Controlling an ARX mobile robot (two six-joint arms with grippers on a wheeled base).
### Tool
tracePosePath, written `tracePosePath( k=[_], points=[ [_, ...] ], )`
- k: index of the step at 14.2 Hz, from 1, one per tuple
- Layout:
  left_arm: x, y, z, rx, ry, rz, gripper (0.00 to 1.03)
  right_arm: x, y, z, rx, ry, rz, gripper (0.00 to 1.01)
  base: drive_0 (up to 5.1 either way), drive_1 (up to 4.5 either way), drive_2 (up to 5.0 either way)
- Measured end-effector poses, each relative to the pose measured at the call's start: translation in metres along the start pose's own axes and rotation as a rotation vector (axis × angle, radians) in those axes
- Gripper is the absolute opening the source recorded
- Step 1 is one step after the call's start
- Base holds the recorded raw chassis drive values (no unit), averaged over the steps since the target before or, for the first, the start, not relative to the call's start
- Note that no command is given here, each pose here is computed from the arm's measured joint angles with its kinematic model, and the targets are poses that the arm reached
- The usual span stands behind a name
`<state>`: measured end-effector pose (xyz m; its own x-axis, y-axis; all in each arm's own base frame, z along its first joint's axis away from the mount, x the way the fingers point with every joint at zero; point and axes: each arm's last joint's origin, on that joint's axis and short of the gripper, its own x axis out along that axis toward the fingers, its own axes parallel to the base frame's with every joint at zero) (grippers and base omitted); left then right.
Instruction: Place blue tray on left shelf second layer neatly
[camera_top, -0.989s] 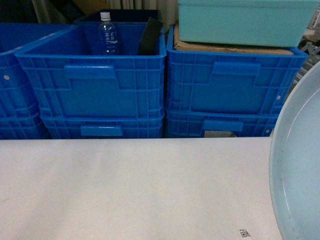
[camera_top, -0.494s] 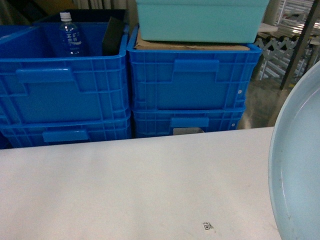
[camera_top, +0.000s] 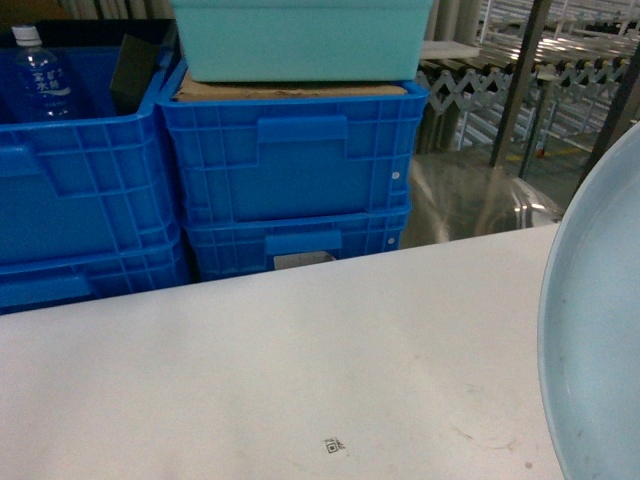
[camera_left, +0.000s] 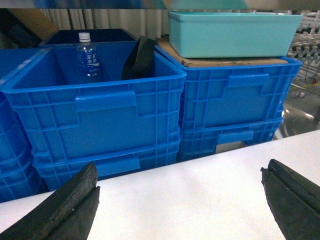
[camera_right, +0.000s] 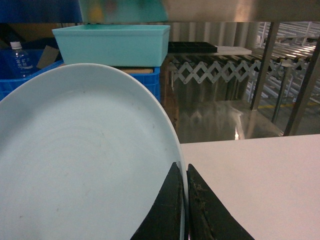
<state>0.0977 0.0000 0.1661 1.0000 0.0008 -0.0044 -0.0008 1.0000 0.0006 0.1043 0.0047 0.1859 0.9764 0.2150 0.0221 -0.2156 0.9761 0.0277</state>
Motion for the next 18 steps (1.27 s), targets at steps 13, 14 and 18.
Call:
tracePosePath(
  k=[13, 14, 18],
  points=[
    [0.0000, 0.0000, 0.0000, 0.000, 0.000, 0.000, 0.98, 0.0000, 0.0000, 0.0000, 0.000, 0.000, 0.000, 0.02, -1.5, -1.55, -1.5],
    [0.0000, 0.0000, 0.0000, 0.000, 0.000, 0.000, 0.98, 0.0000, 0.0000, 0.0000, 0.000, 0.000, 0.000, 0.02, -1.8, -1.78, -1.8],
    [0.0000, 0.0000, 0.0000, 0.000, 0.000, 0.000, 0.98, 0.0000, 0.0000, 0.0000, 0.000, 0.000, 0.000, 0.02, -1.6, -1.58, -1.6]
  ],
)
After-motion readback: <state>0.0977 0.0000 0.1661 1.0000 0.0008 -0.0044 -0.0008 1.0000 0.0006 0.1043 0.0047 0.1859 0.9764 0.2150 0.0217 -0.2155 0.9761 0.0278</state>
